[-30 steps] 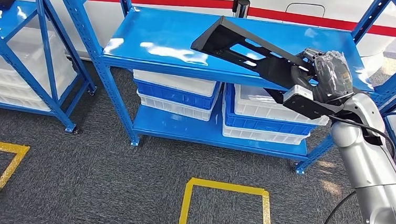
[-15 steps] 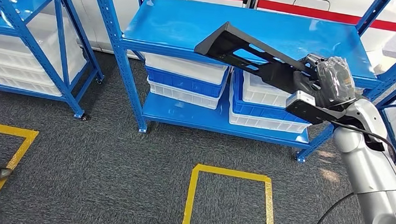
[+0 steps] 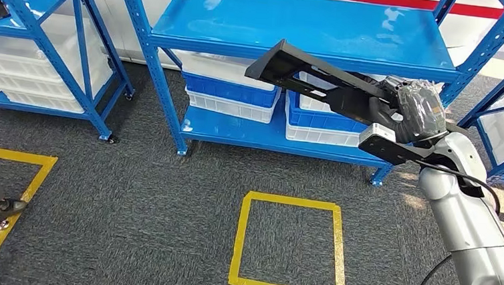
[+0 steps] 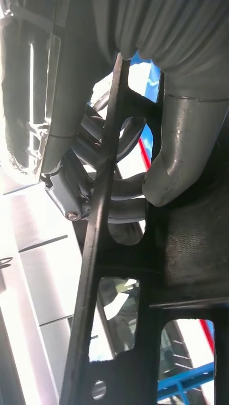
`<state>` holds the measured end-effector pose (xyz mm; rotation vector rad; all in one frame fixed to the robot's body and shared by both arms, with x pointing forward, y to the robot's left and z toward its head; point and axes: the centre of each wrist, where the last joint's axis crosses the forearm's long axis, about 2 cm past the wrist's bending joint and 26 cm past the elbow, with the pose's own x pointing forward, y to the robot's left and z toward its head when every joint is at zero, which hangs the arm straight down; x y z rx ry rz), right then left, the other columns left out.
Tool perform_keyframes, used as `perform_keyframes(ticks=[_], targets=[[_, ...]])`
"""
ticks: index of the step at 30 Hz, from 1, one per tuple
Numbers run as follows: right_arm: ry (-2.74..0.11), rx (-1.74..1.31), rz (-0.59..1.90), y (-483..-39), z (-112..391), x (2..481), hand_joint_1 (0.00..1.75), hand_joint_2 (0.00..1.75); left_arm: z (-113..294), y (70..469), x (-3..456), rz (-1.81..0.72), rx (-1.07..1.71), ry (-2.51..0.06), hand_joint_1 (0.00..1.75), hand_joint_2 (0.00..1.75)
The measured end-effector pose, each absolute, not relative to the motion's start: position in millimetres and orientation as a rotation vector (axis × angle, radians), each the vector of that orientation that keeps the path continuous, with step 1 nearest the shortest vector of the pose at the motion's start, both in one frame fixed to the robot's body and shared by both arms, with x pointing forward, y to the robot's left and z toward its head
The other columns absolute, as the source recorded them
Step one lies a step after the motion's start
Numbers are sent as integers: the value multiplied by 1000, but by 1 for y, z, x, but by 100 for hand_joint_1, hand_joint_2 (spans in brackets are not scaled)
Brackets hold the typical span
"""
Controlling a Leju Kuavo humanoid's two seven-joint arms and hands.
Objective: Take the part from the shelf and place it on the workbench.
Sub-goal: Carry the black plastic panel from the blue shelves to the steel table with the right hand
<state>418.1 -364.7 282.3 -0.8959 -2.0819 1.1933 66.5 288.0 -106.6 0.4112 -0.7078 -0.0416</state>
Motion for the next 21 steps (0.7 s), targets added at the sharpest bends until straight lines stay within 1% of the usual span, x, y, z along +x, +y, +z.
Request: perform_keyframes(ticks=[8,21], targets=[[-2079,-913,1182,-372,273,405,175,175,-106,294,68,-42,423,-709,0,175],[-2061,-927,1187,-364,265,398,175,175,-107,295,65,-7,430,-697,0,175]])
